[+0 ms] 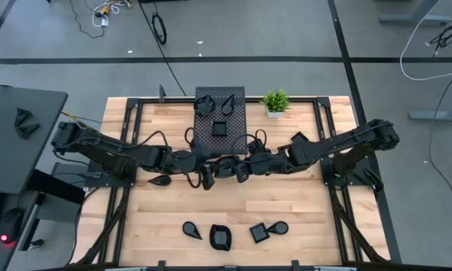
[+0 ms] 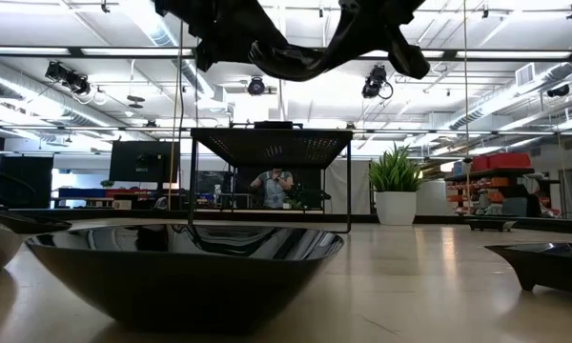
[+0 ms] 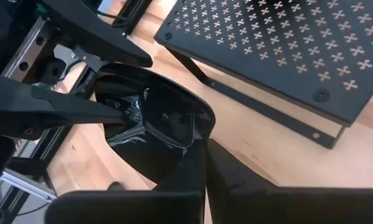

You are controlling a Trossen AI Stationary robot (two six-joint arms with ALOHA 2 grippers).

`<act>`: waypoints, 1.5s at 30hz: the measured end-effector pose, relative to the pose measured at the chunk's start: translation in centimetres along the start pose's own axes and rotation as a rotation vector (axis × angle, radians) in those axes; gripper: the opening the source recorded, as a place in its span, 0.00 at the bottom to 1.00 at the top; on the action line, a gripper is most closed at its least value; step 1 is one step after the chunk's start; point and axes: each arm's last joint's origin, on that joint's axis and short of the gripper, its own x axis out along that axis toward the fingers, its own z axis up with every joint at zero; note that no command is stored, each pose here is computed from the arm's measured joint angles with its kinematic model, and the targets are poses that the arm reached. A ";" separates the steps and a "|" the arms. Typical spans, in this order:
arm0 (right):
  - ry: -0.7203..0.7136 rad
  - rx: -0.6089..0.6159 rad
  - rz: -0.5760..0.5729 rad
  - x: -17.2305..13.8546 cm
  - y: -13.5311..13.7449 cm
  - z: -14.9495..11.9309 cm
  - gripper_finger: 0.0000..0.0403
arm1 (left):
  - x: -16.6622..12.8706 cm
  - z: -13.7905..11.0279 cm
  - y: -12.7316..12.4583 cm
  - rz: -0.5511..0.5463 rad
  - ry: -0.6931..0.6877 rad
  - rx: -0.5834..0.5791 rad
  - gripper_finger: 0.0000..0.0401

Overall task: Pick & Place Mini shaped plates
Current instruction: Stack the leaf shaped plate on top of the leaf shaped plate on the shelf

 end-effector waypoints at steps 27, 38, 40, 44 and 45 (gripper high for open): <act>0.164 -0.153 0.068 -1.3 -0.6 0.7 0.37 | 0.0 -0.3 0.2 0.031 0.023 -0.087 0.01; 0.043 -0.259 0.081 -5.8 -1.3 2.5 0.49 | -0.7 1.3 2.5 0.020 0.011 -0.303 0.01; 0.009 -0.297 0.001 -6.9 -2.2 2.8 0.47 | -1.2 2.3 4.0 0.062 0.008 -0.362 0.01; -0.058 -0.402 -0.179 -7.5 -3.8 3.5 0.44 | -2.2 5.3 7.3 0.191 0.020 -0.391 0.01; -0.073 -0.423 -0.205 -7.4 -4.1 3.8 0.44 | -2.3 5.9 8.3 0.220 0.046 -0.372 0.01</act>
